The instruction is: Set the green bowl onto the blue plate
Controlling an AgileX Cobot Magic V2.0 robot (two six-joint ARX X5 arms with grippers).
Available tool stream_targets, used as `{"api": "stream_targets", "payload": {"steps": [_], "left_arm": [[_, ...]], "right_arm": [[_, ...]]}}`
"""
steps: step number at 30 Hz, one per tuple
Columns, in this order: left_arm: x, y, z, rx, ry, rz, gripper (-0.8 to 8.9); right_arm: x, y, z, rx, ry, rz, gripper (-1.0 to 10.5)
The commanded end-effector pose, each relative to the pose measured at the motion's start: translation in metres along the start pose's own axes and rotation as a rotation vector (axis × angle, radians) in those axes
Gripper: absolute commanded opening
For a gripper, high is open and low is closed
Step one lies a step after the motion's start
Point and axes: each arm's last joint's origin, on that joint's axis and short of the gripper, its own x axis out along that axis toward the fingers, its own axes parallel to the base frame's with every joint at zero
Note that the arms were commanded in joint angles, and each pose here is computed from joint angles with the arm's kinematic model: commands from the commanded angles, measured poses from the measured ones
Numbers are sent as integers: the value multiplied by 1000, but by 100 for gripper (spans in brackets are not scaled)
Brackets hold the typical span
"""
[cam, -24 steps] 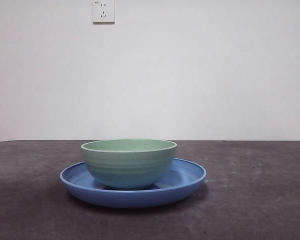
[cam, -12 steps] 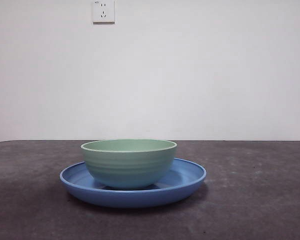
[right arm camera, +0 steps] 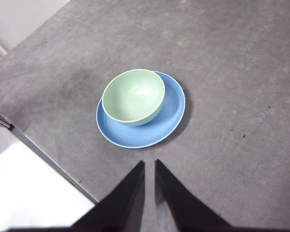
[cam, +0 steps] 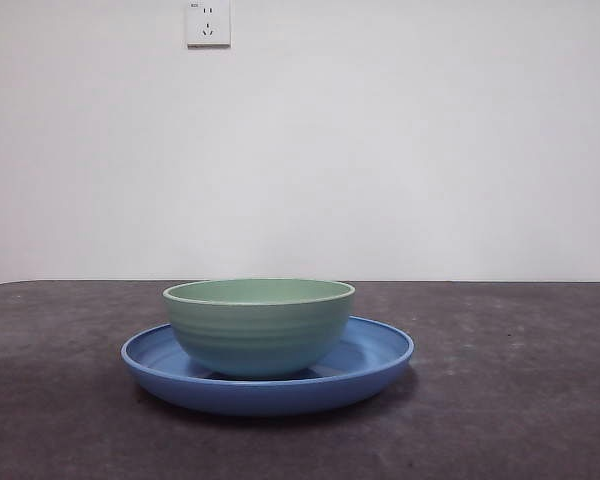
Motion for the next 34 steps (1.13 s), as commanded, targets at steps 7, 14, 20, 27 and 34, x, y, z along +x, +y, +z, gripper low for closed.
{"api": "stream_targets", "payload": {"steps": [7,14,20,27,34], "left_arm": [[29,34,-23,54,-167,331,11],[63,59,-82,4,-258,461,11],[80,70,-131,-84,-302,585,11],[95,76,-168,-151,-258,620,11],[100,77,-178,-138,-272,622,11]], "right_arm": [[-2,1,4,-18,-17,7,32],[-2,1,4,-18,-17,7,32],[-2,1,4,-18,-17,7,32],[-2,1,4,-18,-17,7,32],[-2,1,4,-18,-17,7,32]]}}
